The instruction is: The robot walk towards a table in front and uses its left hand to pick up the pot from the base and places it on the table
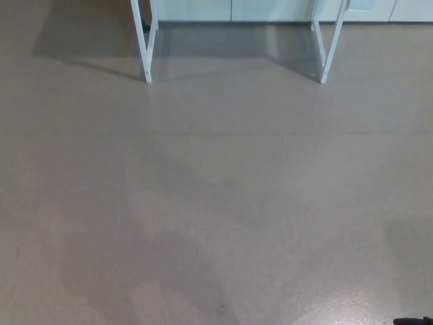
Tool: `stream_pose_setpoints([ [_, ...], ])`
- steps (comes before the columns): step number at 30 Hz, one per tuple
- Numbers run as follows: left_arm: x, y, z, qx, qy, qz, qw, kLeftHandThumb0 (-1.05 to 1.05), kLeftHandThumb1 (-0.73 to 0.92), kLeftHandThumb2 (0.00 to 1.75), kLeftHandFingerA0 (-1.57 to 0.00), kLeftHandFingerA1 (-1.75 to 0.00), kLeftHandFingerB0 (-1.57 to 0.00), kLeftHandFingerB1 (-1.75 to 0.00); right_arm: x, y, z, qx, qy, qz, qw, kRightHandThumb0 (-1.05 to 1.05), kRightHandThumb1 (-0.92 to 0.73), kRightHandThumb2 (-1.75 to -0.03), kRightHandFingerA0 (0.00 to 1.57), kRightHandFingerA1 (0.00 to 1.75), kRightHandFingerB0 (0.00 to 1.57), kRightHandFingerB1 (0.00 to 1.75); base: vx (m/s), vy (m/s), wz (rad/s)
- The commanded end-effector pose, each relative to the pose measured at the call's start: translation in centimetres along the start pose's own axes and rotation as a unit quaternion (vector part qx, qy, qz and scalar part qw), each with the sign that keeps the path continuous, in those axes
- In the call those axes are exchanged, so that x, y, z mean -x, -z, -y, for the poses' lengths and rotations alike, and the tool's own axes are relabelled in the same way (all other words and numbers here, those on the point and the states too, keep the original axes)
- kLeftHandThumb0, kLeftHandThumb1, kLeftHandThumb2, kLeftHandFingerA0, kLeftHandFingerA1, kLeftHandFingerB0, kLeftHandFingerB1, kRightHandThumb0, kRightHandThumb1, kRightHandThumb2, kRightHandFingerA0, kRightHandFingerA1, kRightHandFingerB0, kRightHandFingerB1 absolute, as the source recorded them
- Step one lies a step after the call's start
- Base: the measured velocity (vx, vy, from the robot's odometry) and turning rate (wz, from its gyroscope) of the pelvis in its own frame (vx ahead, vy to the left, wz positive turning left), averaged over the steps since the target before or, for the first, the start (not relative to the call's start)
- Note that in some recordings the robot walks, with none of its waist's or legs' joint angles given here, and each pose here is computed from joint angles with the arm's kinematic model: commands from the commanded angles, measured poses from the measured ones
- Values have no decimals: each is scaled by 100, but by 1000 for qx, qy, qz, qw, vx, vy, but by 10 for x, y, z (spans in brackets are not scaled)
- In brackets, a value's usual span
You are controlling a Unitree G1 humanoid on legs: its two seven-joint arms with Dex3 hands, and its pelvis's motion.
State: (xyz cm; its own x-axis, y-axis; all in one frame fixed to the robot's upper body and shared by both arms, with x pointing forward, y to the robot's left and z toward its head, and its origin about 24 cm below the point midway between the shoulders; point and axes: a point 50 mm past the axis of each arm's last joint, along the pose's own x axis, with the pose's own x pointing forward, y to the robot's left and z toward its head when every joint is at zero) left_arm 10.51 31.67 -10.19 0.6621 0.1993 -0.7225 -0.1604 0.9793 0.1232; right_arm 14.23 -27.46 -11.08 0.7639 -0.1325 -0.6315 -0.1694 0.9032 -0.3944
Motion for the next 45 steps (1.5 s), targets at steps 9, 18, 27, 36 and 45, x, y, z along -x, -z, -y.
stream_pose_setpoints([
  [9,2,-4,-4,5,4,21,1000,-9,44,91,-32,-57,-18,-50,1,-1,6,5,-1,8,1000,-30,-53,-56,58,52,39,43,16,113,-1],
  [18,-1,-9,-4,1,5,23,1000,-11,46,92,-30,-56,-17,-50,-2,-5,6,2,-3,11,1000,-30,-53,-56,59,52,39,43,163,256,-9],
  [27,-2,-13,-3,-6,4,29,1000,-8,44,90,-31,-57,-18,-50,-6,-10,6,16,-1,11,1000,-30,-53,-56,59,52,40,42,250,-109,14],
  [36,-3,-14,-3,-13,4,27,1000,-9,43,89,-31,-57,-17,-49,-6,-9,6,12,-6,5,1000,-28,-54,-56,60,51,39,42,315,-63,6],
  [45,-2,-14,-2,-31,0,26,999,-9,44,89,-33,-57,-19,-50,-7,-10,7,16,-8,7,1000,-29,-54,-56,60,52,39,43,354,147,-16],
])
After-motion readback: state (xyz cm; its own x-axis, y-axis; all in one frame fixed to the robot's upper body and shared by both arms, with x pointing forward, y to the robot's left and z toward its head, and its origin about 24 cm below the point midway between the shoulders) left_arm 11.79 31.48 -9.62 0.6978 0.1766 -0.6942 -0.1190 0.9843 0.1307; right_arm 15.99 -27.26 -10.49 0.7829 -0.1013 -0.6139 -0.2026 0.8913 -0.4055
